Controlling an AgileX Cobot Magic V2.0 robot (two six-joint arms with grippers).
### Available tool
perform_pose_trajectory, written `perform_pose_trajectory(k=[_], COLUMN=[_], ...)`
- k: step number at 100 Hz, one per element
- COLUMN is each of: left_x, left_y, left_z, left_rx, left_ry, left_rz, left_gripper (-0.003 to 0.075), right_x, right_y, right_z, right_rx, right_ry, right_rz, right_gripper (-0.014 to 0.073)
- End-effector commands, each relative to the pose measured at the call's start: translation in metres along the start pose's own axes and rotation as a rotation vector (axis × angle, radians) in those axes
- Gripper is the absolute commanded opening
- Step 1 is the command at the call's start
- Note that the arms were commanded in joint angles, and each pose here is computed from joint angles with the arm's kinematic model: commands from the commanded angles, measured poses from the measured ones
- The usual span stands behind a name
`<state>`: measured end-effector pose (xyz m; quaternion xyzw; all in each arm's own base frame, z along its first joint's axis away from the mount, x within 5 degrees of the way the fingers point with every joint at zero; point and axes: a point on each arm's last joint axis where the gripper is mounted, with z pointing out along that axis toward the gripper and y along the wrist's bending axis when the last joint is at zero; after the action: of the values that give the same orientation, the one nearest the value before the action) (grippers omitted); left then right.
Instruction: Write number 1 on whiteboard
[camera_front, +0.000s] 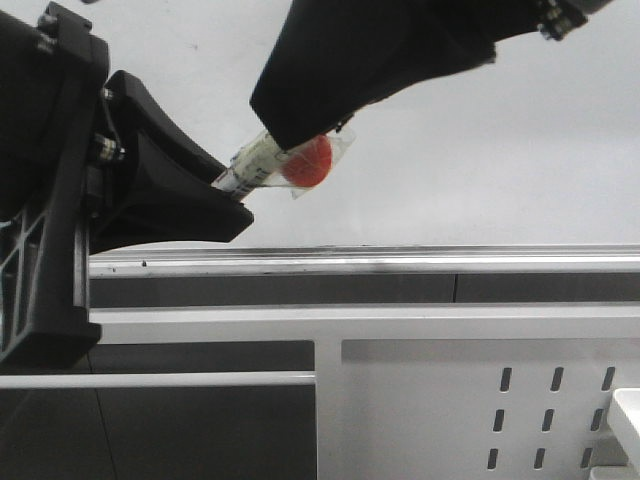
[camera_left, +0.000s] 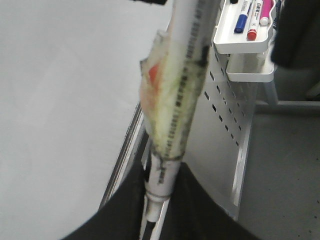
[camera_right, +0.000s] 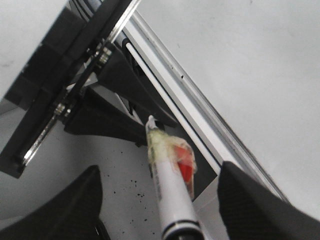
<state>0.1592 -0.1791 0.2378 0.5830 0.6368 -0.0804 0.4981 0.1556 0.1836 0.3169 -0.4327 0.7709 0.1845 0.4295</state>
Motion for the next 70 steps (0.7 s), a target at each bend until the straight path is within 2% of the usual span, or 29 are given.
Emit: perform_pose_trajectory(k=[1,9,15,16,20,34,39,46,59,65,70], left_x=[-0.0187,-0.0197,-0.0209,-0.0209,-0.0217,-0.0219,-0.0219,-0.0224,-0.0225,-0.0226,-0.0219], left_y=[0.0053,0.0051,0.0048,0.0048,0.0046,0.0046,0.0046,0.0049,0.0056,0.0073,0.0096], left_z=[-0.0046,-0.0047,-0.0049,-0.0049,-0.005,-0.005,-0.005,-0.0051,-0.0066,-0.0099,-0.0143], left_rx=[-0.01,-0.008,-0.005,-0.005,-0.002,-0.002,-0.002,-0.003,-0.009,-0.024,-0.044], left_ry=[-0.107,-0.118,-0.132,-0.132,-0.141,-0.143,-0.143,-0.145,-0.142,-0.135,-0.117], left_rz=[-0.023,-0.023,-0.022,-0.022,-0.022,-0.022,-0.022,-0.022,-0.024,-0.043,-0.064], left_gripper=[-0.002,-0.002,-0.002,-0.002,-0.002,-0.0016,0.0007,0.009,0.0347,0.0408,0.042], right_x=[-0.0196,-0.0196,-0.0197,-0.0197,-0.0199,-0.0197,-0.0197,-0.0194,-0.0194,-0.0192,-0.0196], right_y=[-0.0032,-0.0032,-0.0032,-0.0032,-0.0033,-0.0033,-0.0033,-0.0032,-0.0032,-0.0047,-0.0072], right_z=[-0.0097,-0.0097,-0.0098,-0.0098,-0.0098,-0.0098,-0.0098,-0.0097,-0.0097,-0.0098,-0.013], right_rx=[0.032,0.032,0.033,0.033,0.033,0.034,0.034,0.033,0.033,0.039,0.049], right_ry=[-0.129,-0.129,-0.13,-0.13,-0.132,-0.13,-0.13,-0.127,-0.127,-0.126,-0.134], right_rz=[-0.022,-0.022,-0.022,-0.022,-0.022,-0.026,-0.026,-0.026,-0.026,-0.023,-0.018], right_gripper=[0.0347,0.0197,0.0031,0.0031,-0.007,-0.0071,-0.0071,-0.0076,-0.0077,-0.0077,-0.0077])
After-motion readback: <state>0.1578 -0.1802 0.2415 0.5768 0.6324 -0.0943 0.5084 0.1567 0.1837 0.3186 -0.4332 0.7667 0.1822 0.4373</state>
